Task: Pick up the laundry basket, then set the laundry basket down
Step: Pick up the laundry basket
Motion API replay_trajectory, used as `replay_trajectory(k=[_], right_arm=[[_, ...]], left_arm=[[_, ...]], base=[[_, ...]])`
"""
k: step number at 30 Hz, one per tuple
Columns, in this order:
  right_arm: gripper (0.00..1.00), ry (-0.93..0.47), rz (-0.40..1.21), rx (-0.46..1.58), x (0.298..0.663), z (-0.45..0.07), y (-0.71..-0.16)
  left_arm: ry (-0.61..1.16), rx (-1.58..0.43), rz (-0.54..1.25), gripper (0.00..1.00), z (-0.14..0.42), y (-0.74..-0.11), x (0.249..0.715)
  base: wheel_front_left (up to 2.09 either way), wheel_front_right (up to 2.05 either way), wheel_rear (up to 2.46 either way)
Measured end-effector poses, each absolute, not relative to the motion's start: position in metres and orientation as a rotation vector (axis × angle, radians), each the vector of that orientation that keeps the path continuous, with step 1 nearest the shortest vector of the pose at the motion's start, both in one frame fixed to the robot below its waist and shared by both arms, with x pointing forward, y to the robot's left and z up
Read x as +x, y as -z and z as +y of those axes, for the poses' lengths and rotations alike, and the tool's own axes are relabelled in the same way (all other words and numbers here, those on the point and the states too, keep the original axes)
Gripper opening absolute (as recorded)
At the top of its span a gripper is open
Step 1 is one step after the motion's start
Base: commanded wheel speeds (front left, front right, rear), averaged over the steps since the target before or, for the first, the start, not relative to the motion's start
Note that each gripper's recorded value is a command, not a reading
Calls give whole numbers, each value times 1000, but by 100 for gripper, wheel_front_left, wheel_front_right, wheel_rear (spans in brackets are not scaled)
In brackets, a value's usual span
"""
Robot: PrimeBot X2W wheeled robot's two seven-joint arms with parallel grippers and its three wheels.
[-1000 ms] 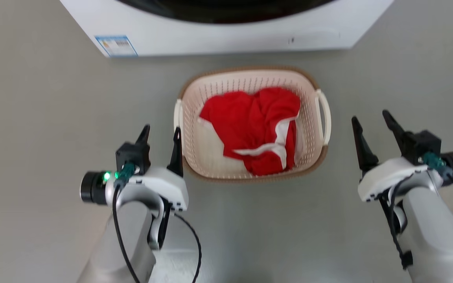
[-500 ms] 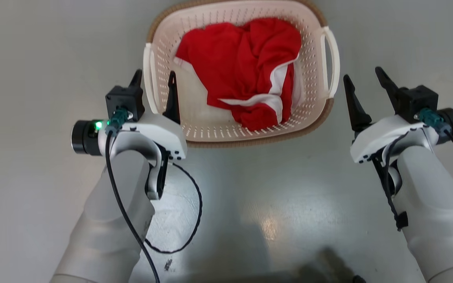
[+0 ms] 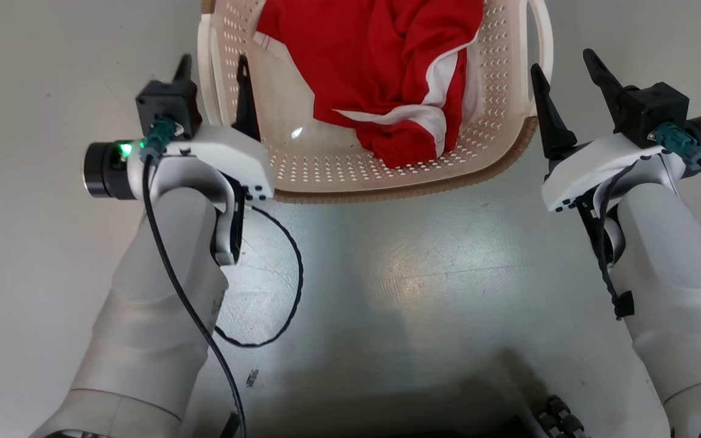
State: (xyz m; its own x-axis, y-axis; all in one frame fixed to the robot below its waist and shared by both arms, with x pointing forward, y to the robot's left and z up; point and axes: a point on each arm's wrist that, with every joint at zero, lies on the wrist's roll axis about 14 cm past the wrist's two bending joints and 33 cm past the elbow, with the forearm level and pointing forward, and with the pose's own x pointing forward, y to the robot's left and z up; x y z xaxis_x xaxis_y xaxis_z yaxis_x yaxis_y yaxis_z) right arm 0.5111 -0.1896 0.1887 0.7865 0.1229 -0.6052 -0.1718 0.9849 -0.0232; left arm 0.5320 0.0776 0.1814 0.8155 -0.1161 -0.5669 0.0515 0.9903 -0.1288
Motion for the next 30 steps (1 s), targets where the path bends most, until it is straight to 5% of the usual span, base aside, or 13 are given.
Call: replay_trajectory(k=[30], right_arm=[[100,-181,718,-62,525,-179,-131]], left_arm=[[141,-47,680,100,73,-131,533]], base=[[0,0,0]])
